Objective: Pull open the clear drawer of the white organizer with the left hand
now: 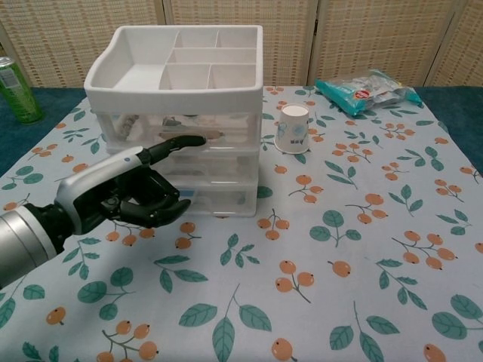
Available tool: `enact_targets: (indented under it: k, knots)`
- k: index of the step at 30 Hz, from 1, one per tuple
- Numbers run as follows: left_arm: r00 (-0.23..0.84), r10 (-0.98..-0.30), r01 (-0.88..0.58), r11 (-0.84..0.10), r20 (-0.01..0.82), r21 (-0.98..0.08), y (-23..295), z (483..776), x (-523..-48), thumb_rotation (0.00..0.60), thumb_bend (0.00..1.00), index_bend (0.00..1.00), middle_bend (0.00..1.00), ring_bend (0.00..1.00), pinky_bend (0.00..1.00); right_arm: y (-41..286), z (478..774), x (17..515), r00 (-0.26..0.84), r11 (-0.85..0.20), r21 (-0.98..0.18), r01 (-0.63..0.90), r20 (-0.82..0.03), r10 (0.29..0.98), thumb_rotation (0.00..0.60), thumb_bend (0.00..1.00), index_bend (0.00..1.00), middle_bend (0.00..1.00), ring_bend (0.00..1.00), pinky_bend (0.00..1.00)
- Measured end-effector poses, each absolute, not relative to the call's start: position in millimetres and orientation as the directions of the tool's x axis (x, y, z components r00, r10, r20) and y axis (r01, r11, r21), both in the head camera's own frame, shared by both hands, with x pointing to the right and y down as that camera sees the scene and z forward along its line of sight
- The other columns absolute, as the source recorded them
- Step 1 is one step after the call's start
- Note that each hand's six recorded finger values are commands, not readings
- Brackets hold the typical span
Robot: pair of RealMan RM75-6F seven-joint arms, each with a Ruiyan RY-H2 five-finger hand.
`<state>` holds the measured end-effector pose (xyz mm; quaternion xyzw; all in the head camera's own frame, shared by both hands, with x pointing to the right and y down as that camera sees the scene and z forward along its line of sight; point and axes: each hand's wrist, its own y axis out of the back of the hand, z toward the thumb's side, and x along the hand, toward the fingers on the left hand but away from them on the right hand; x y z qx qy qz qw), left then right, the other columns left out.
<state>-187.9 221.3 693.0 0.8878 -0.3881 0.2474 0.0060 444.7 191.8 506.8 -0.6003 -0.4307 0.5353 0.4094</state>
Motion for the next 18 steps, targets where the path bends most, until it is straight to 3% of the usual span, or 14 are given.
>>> enact_targets:
  k: [5, 18]
  knots:
    - [0.571, -0.691, -0.701, -0.692, 0.443, -0.174, 220.1, 693.8, -187.8, 0.6, 0.43, 0.14, 0.9, 0.97, 1.0, 191.5, 507.8, 446.8, 0.051, -0.295, -0.952, 0.081, -0.292, 0.955, 0.6, 0.28, 0.04, 0.18, 0.08, 0.04]
    - [0.566, -0.697, -0.718, -0.679, 0.44, -0.153, 219.3, 691.6, -193.4, 0.6, 0.43, 0.17, 0.89, 0.97, 1.0, 189.4, 510.4, 444.9, 0.055, -0.3, -0.951, 0.08, -0.296, 0.954, 0.6, 0.28, 0.04, 0.18, 0.08, 0.04]
